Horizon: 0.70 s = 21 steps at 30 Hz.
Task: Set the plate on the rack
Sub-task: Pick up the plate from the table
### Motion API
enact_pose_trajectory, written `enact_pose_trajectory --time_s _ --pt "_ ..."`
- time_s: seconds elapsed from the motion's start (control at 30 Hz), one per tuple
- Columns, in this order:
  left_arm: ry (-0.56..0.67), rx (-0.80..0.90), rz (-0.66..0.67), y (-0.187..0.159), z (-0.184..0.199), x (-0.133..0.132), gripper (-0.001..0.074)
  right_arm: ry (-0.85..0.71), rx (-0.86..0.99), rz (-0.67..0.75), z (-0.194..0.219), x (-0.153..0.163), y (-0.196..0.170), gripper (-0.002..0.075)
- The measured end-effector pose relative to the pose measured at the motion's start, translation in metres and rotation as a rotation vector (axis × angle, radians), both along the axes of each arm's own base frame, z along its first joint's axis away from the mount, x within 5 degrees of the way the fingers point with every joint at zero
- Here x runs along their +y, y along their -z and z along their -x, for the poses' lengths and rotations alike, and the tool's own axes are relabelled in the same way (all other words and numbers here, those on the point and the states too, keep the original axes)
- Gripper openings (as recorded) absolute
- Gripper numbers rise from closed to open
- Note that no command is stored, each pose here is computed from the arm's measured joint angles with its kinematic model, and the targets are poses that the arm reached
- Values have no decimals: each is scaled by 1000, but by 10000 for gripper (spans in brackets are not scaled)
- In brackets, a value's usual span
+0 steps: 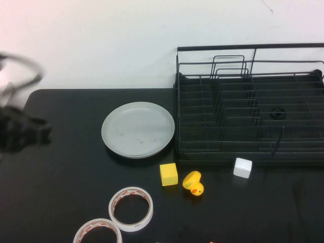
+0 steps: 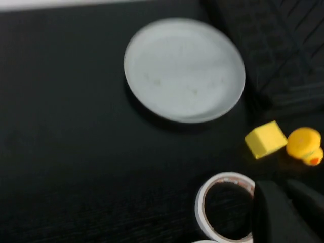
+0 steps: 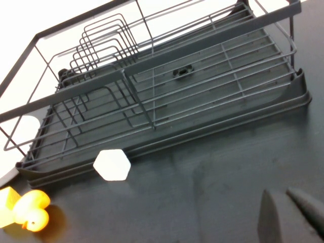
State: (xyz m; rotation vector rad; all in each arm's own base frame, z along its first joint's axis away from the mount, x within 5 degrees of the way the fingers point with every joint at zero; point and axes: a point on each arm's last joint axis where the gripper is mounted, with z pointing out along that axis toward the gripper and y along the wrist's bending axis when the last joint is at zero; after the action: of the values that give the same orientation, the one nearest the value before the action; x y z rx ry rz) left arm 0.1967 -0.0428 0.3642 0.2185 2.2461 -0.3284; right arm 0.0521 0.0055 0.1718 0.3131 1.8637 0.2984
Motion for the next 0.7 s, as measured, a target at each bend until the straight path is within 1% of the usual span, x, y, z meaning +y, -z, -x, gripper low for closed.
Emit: enact_pose_trajectory --time_s 0.1,0.13,0.2,0.27,0.37,0.43,0.47,0.7 --pt "12 97 -11 7 -36 -5 79 0 0 0 0 0 0 -2" --pt "15 129 -15 11 -49 -7 121 0 0 0 0 0 0 -2" --pt "19 188 -24 22 -73 -9 231 0 0 0 0 0 0 -2" --pt "20 245 -30 36 -96 -12 360 0 0 0 0 0 0 -2" --pt "13 328 -33 56 -123 -15 501 0 0 0 0 0 0 -2" --pt "-3 371 -25 69 -140 -17 538 0 0 0 0 0 0 -2" --pt "-10 392 -22 77 -148 -18 545 0 0 0 0 0 0 -2" --pt "-15 485 -43 124 -196 -22 543 0 0 0 0 0 0 -2"
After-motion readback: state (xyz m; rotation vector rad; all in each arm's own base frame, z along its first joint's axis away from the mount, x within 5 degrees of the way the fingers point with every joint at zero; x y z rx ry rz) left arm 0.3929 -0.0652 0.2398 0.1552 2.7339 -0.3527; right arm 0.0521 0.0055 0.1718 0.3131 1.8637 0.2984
